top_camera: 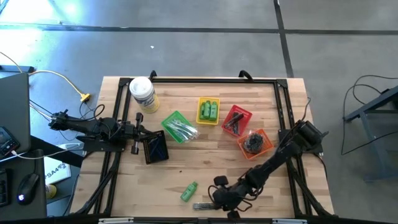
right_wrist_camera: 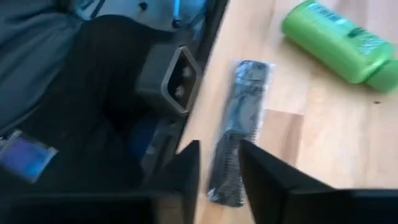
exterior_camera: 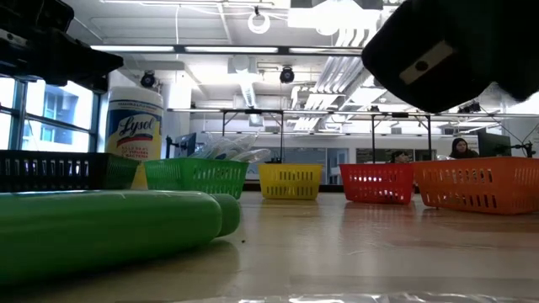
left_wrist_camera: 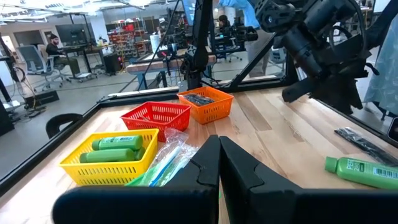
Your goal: Pick & Place Travel size toiletries
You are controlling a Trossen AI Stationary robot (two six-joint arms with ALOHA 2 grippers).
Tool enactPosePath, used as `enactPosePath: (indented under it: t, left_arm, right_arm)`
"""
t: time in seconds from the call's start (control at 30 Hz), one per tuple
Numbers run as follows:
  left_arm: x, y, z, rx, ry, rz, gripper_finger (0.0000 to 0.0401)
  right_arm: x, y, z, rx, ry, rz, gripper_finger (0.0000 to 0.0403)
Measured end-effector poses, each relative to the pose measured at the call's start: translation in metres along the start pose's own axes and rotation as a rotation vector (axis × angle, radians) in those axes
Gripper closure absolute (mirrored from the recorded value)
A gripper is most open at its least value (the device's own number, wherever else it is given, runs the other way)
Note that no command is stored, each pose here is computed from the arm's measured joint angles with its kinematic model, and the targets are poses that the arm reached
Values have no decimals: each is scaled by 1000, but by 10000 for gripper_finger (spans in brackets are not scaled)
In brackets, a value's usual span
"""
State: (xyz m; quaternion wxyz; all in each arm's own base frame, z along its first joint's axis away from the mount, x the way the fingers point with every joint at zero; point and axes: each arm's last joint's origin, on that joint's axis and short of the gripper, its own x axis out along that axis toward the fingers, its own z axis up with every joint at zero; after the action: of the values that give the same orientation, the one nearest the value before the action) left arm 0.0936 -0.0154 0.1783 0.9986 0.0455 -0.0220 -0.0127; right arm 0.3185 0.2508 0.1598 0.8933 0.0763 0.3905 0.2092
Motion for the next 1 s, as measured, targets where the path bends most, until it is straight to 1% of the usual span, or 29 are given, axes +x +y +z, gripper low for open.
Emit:
enactPosePath:
  t: [0.1,0.2,0.3,0.37,0.47,0.6,0.73,0.87,1.0]
  left_arm:
    - [0,0,0,0,0,0,401]
    - [0,0,0,-1,0,0,401]
    - [0,0,0,-1,0,0,401]
    - [0,0,0,-1,0,0,401]
    - [0,0,0,-1,0,0,401]
    - [0,0,0,-3,0,0,401]
    - [0,0,0,-11,0,-1,401]
    - [0,0,0,-24,0,0,401]
    - [0,0,0,-25,0,0,401]
  right_arm:
    - [1,1,-2,-7,-15,-44,257]
    - [1,5,-4,-34,-12,-34,205]
    - [0,8,-5,-44,-19,-46,168]
    - [3,10,-7,-47,-32,-55,154]
    - [14,8,-13,-53,-38,-76,148]
    - [27,3,-25,-55,5,-102,148]
    - [32,1,-28,-54,4,-107,152]
    - [32,3,-30,-64,4,-144,152]
    - [31,3,-37,-82,40,-200,152]
